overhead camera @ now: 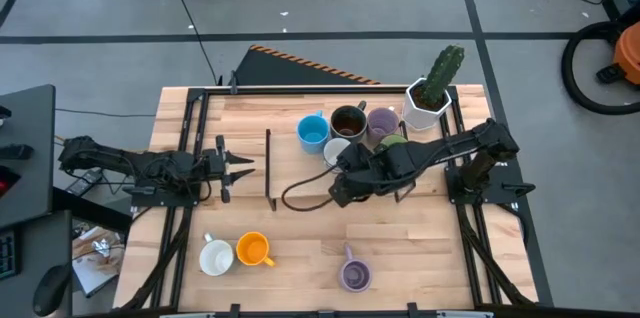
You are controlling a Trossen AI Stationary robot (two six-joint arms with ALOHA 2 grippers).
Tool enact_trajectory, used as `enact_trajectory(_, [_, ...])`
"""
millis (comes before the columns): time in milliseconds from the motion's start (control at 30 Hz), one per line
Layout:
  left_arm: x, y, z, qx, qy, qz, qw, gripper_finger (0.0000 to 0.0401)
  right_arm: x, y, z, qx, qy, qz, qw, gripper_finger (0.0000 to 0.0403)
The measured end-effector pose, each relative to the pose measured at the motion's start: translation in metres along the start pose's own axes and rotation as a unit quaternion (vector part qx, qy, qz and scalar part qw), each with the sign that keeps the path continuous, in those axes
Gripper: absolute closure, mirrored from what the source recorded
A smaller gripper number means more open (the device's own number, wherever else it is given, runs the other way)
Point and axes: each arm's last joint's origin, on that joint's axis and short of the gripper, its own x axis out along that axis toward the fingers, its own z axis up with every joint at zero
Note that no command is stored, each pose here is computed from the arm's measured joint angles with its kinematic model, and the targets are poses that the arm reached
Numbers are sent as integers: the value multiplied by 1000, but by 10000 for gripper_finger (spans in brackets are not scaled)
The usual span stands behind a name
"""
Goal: Place coffee mugs
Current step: Put the blue patterned mug on the shelf
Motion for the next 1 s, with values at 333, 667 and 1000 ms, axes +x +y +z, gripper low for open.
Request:
enact_trajectory(333, [0,0,0,1,0,0,1000,289,6,-9,13,37,55,16,998,267])
enact_trajectory(667, [0,0,0,3,3,-1,1000,289,8,-11,15,47,97,38,993,318])
enact_trajectory(1000, [0,0,0,5,3,0,1000,289,9,-11,16,61,108,41,991,320])
